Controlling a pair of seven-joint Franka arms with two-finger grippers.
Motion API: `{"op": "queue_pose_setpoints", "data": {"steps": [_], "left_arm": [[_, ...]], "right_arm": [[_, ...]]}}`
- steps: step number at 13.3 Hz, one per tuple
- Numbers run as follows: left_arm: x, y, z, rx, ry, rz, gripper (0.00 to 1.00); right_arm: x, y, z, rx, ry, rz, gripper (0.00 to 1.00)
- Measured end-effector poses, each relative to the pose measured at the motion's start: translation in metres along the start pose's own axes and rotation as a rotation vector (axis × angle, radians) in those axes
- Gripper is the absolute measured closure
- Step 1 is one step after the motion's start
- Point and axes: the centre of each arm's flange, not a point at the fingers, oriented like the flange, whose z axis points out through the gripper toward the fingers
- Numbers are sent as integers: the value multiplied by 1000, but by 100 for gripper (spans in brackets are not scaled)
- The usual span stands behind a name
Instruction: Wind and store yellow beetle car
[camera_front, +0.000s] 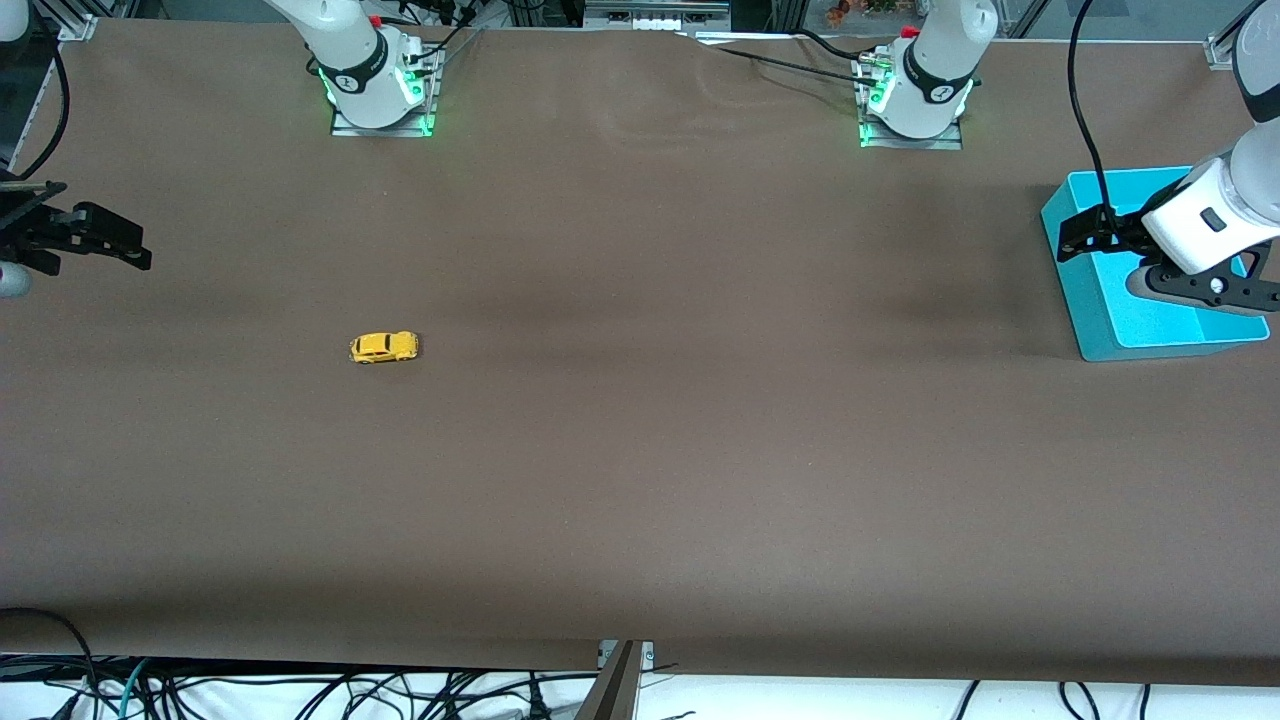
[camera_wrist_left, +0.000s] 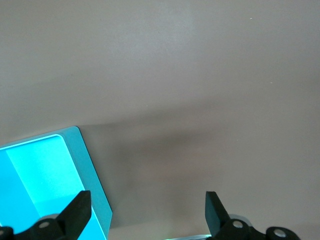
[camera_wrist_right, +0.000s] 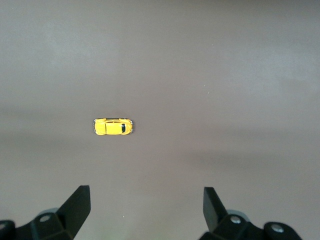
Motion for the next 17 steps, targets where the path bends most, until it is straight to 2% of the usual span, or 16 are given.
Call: {"op": "queue_pose_setpoints", "data": {"steps": [17], "left_arm": [[2,4,2,2,4,9,0]], "right_arm": [[0,1,0,0,0,1,0]]}}
